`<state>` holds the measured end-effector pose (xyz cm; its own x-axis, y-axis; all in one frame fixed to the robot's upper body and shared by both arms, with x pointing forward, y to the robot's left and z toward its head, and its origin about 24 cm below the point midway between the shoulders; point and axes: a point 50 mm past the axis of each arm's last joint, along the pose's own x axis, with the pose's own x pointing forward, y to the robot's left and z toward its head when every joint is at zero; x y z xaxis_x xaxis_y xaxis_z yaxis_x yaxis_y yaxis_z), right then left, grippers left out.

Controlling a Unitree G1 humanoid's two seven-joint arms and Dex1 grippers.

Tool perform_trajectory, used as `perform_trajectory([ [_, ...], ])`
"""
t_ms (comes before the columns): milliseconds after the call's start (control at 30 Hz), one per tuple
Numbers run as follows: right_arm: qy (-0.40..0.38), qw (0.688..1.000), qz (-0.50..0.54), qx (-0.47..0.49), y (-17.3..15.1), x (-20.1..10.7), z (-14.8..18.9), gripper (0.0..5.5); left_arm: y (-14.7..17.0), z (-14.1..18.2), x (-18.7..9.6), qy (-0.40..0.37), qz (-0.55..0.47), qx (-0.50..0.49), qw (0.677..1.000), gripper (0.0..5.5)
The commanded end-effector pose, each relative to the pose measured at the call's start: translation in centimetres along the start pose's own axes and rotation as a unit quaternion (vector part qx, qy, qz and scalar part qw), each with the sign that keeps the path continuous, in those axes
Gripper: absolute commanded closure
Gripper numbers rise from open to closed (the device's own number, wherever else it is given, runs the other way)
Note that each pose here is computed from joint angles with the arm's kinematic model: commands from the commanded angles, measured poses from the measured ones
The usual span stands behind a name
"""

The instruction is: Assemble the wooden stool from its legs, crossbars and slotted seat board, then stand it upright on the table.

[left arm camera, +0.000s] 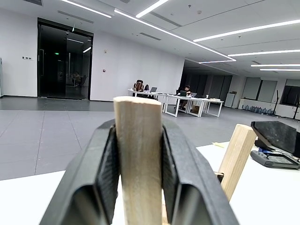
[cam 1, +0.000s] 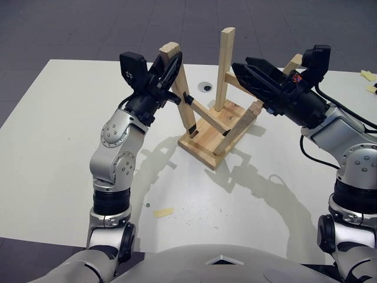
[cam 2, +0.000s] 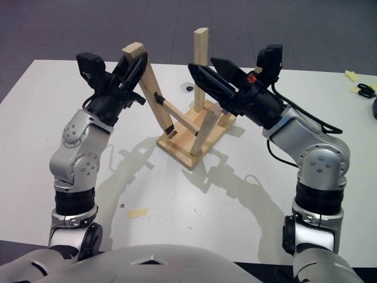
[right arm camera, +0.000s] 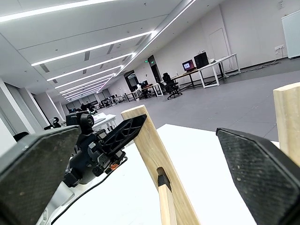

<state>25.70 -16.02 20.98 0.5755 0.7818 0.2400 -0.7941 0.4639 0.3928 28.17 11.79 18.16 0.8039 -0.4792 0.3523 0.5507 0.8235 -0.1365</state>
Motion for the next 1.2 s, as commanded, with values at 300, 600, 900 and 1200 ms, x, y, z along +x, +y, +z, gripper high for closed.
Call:
perform_trajectory([
  [300, 0.008, 1.0, -0.004, -0.001, 0.0, -0.1, -0.5, 0.1, 0.3, -1.2, -0.1, 0.01, 0.012, -0.025, 1.0, 4.47],
  [600, 0.011, 1.0, -0.001, 0.002, 0.0, 0.0, -0.7, 0.1, 1.0, -1.8, -0.3, 0.017, 0.024, -0.037, 0.999, 4.47],
  [900, 0.012, 1.0, 0.003, 0.008, 0.1, 0.0, -1.0, 0.1, 0.9, -1.6, 0.3, 0.001, 0.02, -0.043, 0.999, 4.47],
  [1200, 0.013, 1.0, 0.001, 0.01, 0.1, 0.0, -1.1, 0.1, 1.0, -2.1, 0.4, 0.015, -0.002, -0.023, 1.0, 4.47],
])
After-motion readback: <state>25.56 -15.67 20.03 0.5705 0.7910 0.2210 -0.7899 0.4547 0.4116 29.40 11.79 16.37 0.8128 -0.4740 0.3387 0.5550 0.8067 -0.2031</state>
